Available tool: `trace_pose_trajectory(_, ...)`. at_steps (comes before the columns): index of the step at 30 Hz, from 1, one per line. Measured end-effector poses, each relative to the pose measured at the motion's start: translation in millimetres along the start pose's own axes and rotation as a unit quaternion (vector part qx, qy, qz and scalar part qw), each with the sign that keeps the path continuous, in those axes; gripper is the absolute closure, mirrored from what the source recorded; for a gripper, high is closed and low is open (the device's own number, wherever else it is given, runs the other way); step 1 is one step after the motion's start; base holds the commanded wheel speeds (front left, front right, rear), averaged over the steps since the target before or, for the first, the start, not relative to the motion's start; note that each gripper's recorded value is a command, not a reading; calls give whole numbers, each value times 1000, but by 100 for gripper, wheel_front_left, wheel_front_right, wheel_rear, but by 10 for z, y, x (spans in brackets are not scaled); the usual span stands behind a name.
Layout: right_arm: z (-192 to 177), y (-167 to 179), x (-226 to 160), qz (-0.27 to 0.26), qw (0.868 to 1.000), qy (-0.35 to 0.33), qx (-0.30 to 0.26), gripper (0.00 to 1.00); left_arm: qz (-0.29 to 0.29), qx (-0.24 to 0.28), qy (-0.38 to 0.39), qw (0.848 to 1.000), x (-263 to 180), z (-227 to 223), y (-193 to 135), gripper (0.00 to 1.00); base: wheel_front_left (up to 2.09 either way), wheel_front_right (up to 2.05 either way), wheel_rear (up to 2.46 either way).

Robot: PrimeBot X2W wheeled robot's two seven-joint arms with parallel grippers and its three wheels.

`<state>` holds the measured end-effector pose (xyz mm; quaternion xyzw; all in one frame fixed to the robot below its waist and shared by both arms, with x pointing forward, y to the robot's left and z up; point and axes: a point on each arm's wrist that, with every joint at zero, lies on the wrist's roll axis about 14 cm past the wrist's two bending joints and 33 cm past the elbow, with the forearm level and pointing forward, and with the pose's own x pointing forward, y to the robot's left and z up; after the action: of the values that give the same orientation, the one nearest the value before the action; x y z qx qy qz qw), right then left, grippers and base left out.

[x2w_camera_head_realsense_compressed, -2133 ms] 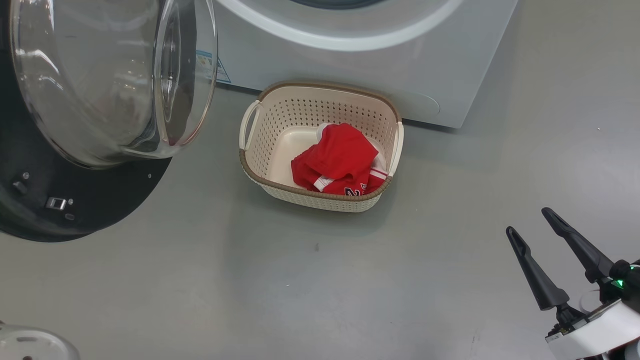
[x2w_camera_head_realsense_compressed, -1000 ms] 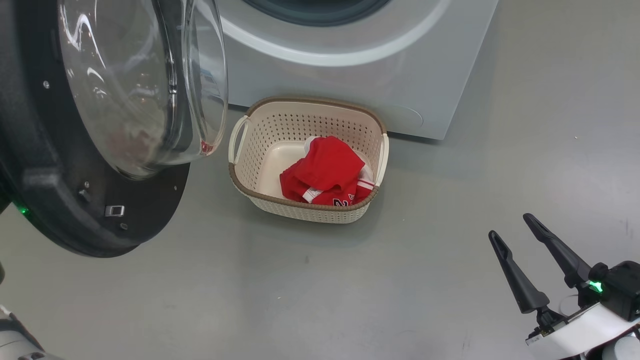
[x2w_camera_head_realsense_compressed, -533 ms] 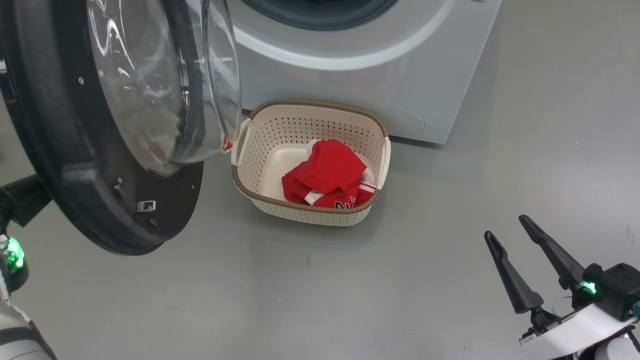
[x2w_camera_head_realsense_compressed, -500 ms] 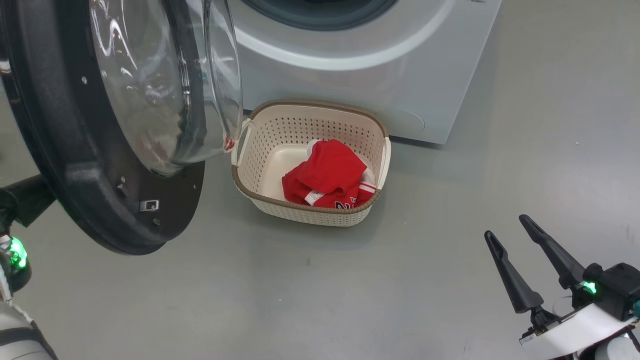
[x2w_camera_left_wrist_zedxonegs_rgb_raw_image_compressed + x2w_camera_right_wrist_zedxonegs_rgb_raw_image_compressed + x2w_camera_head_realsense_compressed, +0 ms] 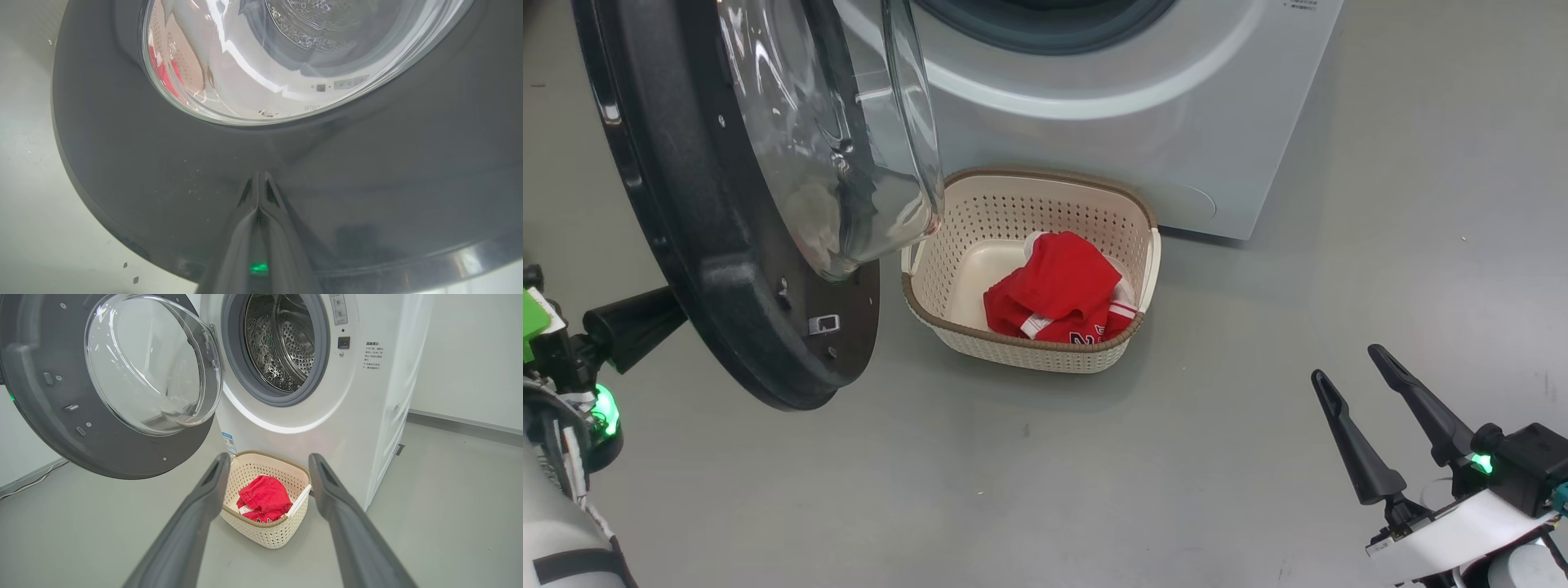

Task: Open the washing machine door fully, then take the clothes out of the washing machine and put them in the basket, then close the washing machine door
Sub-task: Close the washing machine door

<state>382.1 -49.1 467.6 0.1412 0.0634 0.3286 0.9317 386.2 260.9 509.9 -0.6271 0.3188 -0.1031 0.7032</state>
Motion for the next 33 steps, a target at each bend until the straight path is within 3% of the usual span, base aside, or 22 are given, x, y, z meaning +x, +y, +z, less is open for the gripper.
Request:
trace_pose_trajectory(8,-2,-8,11,-5,1000,-2,3,0,6,40,-70,997,-56,149,-37,100,0,0,0)
trace_pose_trajectory(15,5,-40,45,-10,1000,-4,3,0,37,111,-191,975,-351,471,-117,100,0,0,0)
trace_pose_trajectory(22,-6,50,104,-1,1000,-6,12,0,139,185,-302,925,-943,739,55,100,0,0,0)
trace_pose_trajectory(29,-28,140,117,5,1000,-5,17,0,236,266,-381,853,-1586,894,109,100,0,0,0)
trace_pose_trajectory(33,-34,213,141,12,1000,-6,22,0,300,331,-398,802,-1882,913,117,100,0,0,0)
